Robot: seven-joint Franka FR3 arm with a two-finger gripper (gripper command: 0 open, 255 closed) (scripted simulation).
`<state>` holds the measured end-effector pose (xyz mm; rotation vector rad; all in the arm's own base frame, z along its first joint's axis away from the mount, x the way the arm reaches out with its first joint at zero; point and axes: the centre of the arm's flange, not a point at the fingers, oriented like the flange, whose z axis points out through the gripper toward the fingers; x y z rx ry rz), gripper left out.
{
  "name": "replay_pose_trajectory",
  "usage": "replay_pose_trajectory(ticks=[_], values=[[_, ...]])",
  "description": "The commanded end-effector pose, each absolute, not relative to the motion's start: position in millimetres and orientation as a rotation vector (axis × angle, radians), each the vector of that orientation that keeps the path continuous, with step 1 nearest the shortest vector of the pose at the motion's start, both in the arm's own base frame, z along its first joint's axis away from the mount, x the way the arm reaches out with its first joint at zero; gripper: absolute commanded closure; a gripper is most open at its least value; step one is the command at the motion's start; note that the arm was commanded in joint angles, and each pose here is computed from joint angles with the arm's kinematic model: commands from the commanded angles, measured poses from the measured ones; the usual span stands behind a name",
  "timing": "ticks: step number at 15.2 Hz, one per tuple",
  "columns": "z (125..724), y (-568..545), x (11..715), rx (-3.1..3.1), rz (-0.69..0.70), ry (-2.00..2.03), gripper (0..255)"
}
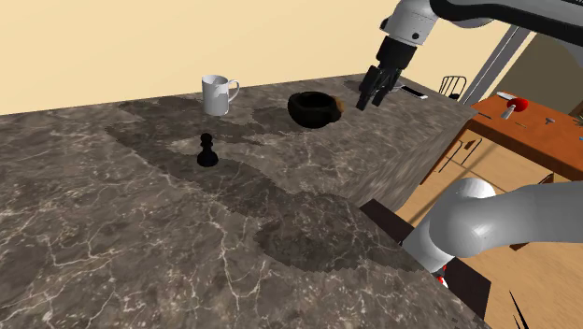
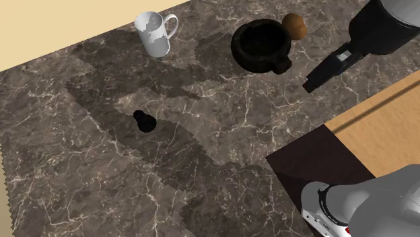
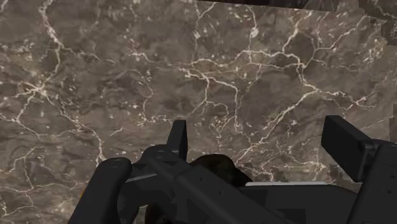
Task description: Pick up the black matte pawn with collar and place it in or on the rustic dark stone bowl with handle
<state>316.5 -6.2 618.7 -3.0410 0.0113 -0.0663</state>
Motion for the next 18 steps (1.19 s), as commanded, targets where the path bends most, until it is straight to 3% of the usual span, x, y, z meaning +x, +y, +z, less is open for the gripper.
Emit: replay_pose_trajectory(ticks=[1, 18], values=[[619, -6, 316, -3.041, -0.066, 0.011, 0], [586, 213, 398, -3.14, -0.177, 0.156, 0]])
